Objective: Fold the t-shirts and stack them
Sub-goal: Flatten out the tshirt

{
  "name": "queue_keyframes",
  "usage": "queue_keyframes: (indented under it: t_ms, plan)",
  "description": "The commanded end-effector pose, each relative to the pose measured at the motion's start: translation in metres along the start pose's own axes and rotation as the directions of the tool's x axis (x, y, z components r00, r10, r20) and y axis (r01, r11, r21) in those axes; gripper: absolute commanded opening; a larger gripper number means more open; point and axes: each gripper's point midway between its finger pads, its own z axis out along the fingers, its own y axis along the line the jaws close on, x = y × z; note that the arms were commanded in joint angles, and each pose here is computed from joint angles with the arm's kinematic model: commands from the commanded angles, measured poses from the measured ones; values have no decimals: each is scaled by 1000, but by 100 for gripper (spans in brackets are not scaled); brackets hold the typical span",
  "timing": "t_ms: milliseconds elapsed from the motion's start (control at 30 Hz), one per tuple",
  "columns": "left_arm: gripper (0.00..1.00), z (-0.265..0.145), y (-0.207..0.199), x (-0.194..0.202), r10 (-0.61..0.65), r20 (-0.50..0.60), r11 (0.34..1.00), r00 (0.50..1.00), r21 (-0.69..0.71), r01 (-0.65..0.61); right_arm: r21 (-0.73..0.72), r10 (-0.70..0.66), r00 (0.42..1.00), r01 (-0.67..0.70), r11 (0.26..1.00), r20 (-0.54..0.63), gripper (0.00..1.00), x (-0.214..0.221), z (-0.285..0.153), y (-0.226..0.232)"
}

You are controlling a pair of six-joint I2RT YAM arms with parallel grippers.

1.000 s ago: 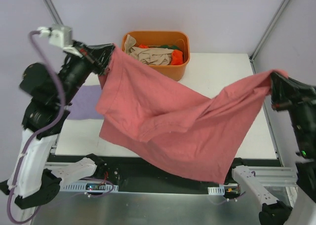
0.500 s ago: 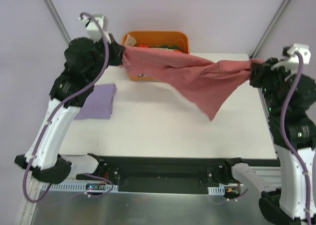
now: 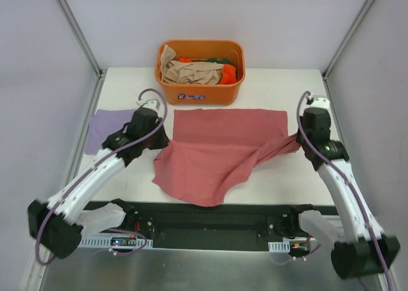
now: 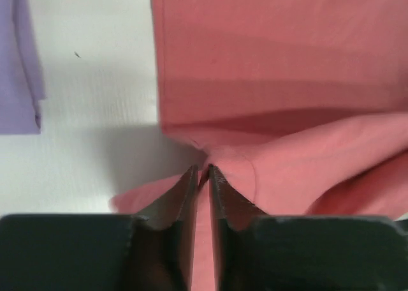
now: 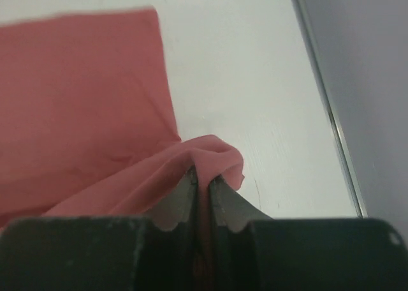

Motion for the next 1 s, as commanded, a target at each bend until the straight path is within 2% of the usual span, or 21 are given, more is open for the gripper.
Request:
queue_keyframes:
  t_ms: [0,33,100,133,167,233,267,367,400,467,567,633,700,800,967]
  plan:
    - [38,47,-7,34,-43,-210,999,977,-25,39,187,-18,982,54,981,-190,18,35,58,-20]
    - [69,55,-9,39,-43,-246,999,968,-27,38,220,-14,973,67,973,-232,25,39,71,-25]
    - [95,66,-11,40,-36,-275,999,961,-36,27,273,-15,954,101,957,-300,46,44,89,-32]
    - [99,68,-16,40,-32,-289,999,957,-18,28,298,-22,941,130,946,-339,58,45,95,-35]
    - [99,69,-18,37,-26,-285,1000,958,-12,23,324,-17,932,144,935,-363,65,46,97,-38]
    - [99,68,-19,32,-22,-269,1000,963,-11,20,344,-6,915,158,926,-404,99,49,98,-39]
    - [99,66,-20,28,-17,-259,1000,966,-5,17,350,8,915,146,925,-404,96,50,97,-39]
    - [99,66,-32,18,31,-251,998,968,54,-18,305,68,912,65,950,-405,96,57,90,-26]
    - [99,68,-38,16,47,-251,996,967,84,-26,279,118,910,-3,960,-397,96,61,85,-17]
    - [99,76,-48,12,79,-257,990,963,130,-46,186,183,906,-119,975,-382,96,69,74,5]
    - [99,98,-60,9,99,-282,986,954,161,-55,21,202,914,-208,978,-352,96,90,51,41]
    - [99,117,-66,12,99,-288,983,952,174,-49,-130,213,915,-271,954,-343,96,102,37,76]
    - [99,135,-76,19,104,-303,978,947,206,-41,-251,208,899,-319,914,-385,96,118,21,108]
    - [99,161,-85,36,128,-345,973,930,223,-51,-349,151,884,-324,879,-442,96,140,3,141]
    - [99,181,-82,81,132,-407,986,904,148,-77,-403,22,859,-262,877,-511,96,170,5,168]
